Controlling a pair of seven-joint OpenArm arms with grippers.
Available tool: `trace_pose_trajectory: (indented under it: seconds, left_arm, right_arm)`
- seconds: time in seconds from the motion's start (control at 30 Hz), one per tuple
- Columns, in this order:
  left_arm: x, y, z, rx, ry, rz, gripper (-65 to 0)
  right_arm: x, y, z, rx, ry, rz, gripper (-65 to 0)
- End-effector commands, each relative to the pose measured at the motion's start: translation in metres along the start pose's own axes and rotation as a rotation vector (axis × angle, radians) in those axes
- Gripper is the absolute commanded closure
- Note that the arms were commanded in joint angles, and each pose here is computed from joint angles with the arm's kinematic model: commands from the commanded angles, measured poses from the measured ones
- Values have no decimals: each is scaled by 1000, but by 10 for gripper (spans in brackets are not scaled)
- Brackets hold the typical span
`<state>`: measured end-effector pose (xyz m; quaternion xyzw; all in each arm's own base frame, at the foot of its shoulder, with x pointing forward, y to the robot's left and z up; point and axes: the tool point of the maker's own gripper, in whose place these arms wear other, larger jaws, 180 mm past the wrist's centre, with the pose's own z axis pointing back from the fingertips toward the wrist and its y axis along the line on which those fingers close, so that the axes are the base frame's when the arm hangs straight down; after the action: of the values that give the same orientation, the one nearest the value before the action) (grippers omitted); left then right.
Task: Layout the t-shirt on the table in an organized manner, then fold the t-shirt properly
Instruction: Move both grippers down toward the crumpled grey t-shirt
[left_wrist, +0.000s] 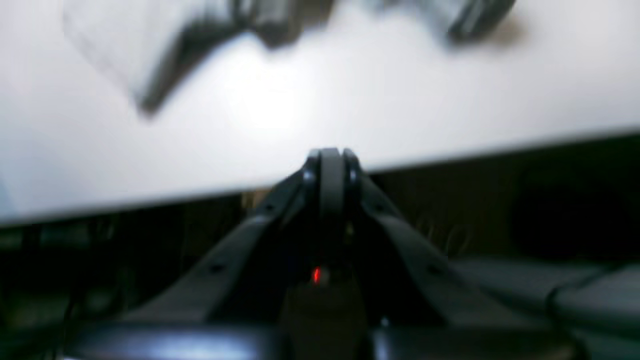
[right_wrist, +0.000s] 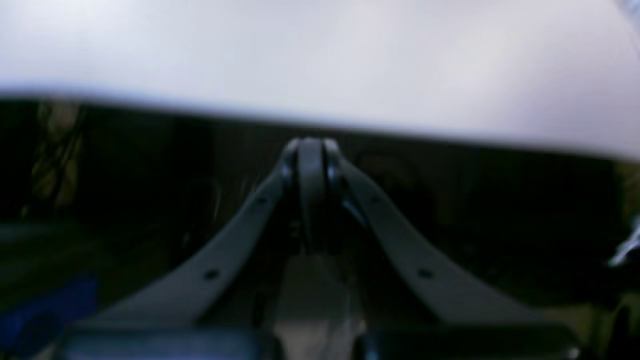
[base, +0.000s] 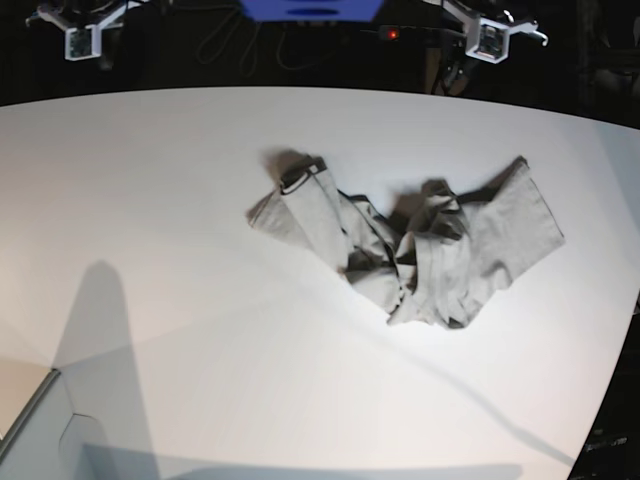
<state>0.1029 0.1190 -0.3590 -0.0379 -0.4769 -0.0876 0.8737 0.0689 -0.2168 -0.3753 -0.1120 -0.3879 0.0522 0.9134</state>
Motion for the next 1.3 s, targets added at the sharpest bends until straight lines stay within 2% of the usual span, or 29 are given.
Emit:
trace_pose_trajectory:
  seconds: [0.0, 0.07, 0.13, 0.23, 0.33, 0.43, 0.57, 0.67, 0.73, 0.9, 0.97, 1.03, 1.2, 1.27]
  left_arm:
    - [14, 0, 0, 4, -45, 1, -1]
    - [28, 2, -8, 11, -90, 0, -5]
    - [39, 3, -14, 24, -127, 13, -43]
    - [52, 7, -22, 47, -173, 25, -168]
    - [69, 15, -30, 85, -228, 38, -248]
    - [86, 41, -40, 182, -290, 59, -261]
    - [111, 91, -42, 328, -381, 140, -261]
    - [114, 119, -49, 357, -355, 238, -262]
    - [121, 138, -55, 354, -340, 311, -263]
    - [101, 184, -67, 382, -272, 544, -263]
    - [90, 199, -76, 407, -254, 599, -264]
    - [75, 209, -86, 433, -223, 646, -295]
    - [27, 221, -98, 484, -123, 723, -447]
    - [19, 222, -106, 485, -105, 746, -471]
  right_arm:
    - [12, -4, 5, -5, -40, 9, 0]
    - [31, -3, 2, -5, -94, 5, 0]
    - [45, -4, -4, -11, -139, 0, 0]
    - [61, 0, -10, -6, -192, -10, 0]
    - [74, 8, -13, 14, -242, -21, 0]
    - [82, 19, -16, 42, -266, -34, -4]
    - [87, 37, -17, 88, -279, -50, -120]
    - [90, 50, -18, 127, -287, -57, -212]
    - [93, 58, -18, 146, -293, -62, -251]
    - [106, 60, -23, 151, -331, -67, -254]
    - [110, 60, -25, 149, -342, -68, -254]
    - [115, 59, -27, 146, -358, -69, -258]
    - [130, 55, -32, 133, -399, -72, -260]
    - [141, 55, -36, 131, -431, -76, -271]
